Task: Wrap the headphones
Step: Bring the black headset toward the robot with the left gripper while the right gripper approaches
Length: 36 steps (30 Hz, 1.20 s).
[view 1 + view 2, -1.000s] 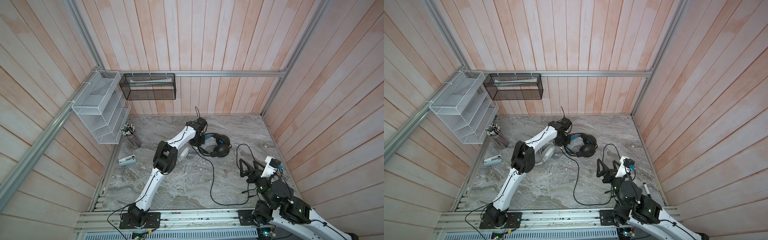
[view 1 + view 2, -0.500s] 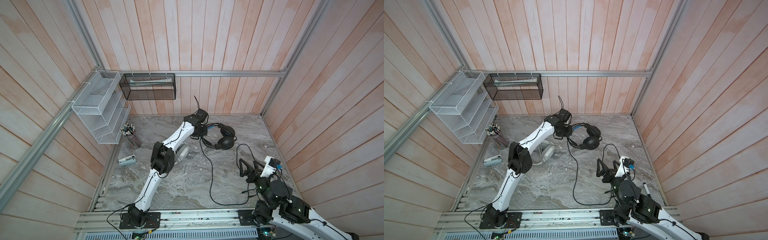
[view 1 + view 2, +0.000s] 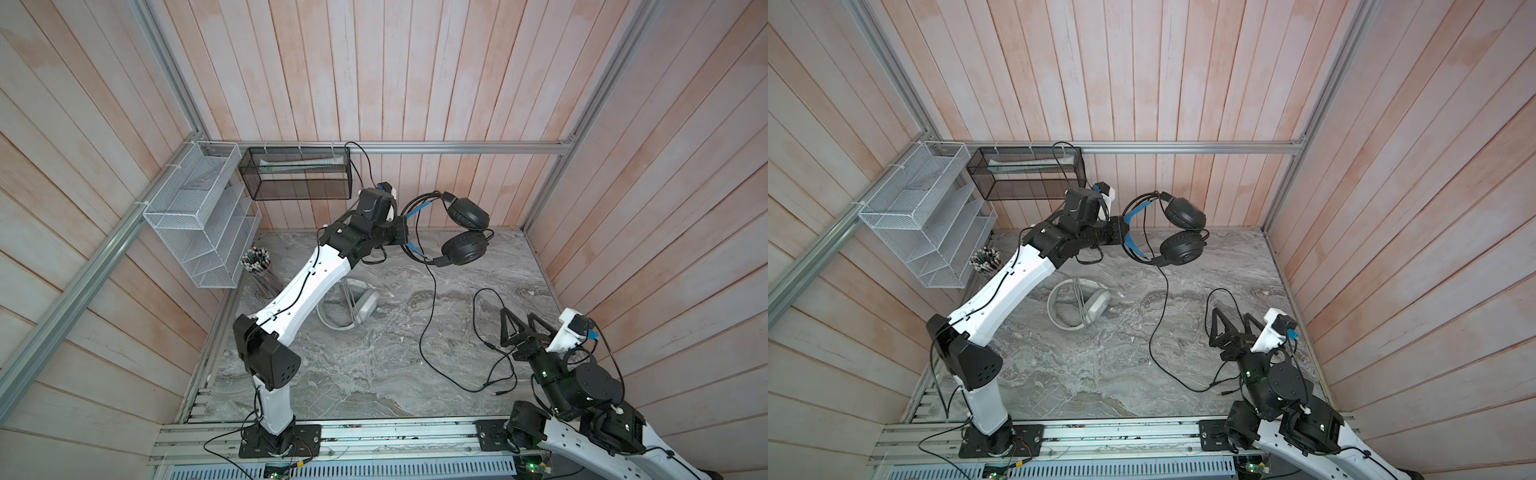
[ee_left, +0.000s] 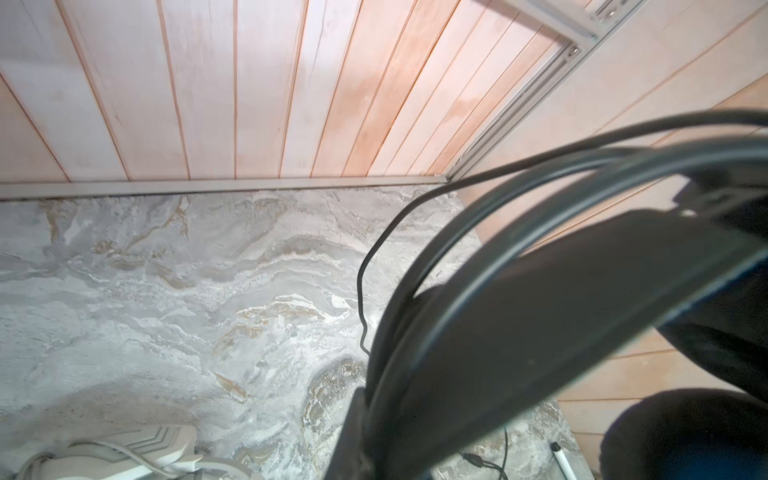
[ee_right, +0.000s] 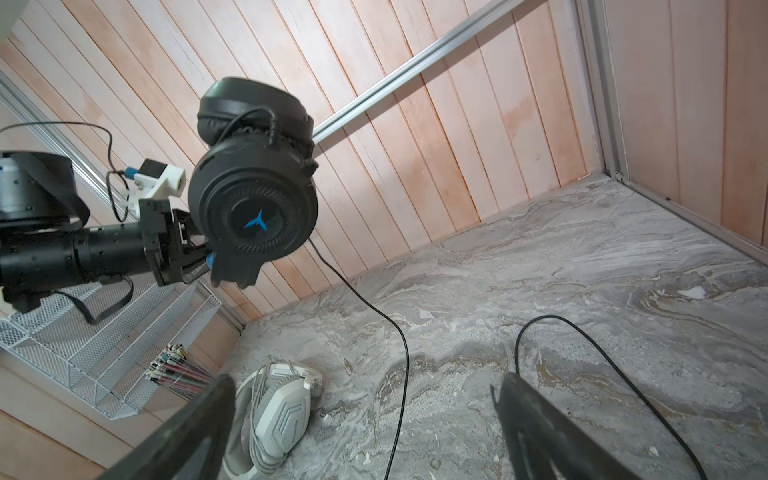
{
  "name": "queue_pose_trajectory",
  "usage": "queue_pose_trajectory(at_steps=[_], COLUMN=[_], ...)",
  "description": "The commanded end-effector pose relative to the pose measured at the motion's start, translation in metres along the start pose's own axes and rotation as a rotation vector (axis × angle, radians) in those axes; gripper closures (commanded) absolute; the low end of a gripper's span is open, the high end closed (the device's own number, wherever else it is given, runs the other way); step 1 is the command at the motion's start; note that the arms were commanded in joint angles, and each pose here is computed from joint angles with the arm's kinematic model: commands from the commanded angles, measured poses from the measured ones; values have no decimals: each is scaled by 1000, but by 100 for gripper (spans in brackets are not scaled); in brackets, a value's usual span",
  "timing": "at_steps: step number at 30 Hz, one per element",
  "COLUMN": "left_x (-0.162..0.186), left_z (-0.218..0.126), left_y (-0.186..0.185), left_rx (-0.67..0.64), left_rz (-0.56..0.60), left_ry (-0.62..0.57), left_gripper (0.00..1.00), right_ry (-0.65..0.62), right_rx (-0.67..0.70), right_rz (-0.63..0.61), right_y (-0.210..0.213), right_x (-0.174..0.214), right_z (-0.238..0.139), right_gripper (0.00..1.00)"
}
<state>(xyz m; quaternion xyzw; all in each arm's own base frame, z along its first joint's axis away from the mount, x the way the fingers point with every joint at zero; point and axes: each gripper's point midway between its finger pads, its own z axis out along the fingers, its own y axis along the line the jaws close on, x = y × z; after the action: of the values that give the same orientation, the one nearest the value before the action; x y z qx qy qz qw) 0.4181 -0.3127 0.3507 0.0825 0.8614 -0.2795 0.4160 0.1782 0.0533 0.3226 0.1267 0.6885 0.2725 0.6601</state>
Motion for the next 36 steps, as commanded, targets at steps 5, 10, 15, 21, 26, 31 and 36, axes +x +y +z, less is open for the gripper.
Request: queue_pose_trajectory(at_steps=[5, 10, 15, 21, 26, 31, 36], left_x=[47, 87, 111, 137, 153, 159, 161], left_z=[-46, -89, -119, -133, -138, -152, -157], left_y=[23, 25, 26, 18, 9, 1, -2], left_rx=[-6, 87, 157, 267, 314, 362, 389], left_rz=[126, 210, 281, 368, 426, 444, 449], left_ry=[-17, -38, -98, -153, -157, -204, -214], left_gripper=[100, 100, 100, 100, 100, 100, 100], right_ry=[-47, -16, 57, 106, 170, 296, 328], right_rx=[-81, -135, -149, -177, -273, -260, -334], right_rz=[-37, -111, -226, -321, -386, -413, -368], right_y=[15, 38, 68, 104, 129, 122, 122], right_x=[-25, -21, -8, -9, 3, 39, 43], right_z=[-8, 0, 21, 41, 48, 67, 77], right_gripper=[0, 0, 0, 0, 0, 0, 0])
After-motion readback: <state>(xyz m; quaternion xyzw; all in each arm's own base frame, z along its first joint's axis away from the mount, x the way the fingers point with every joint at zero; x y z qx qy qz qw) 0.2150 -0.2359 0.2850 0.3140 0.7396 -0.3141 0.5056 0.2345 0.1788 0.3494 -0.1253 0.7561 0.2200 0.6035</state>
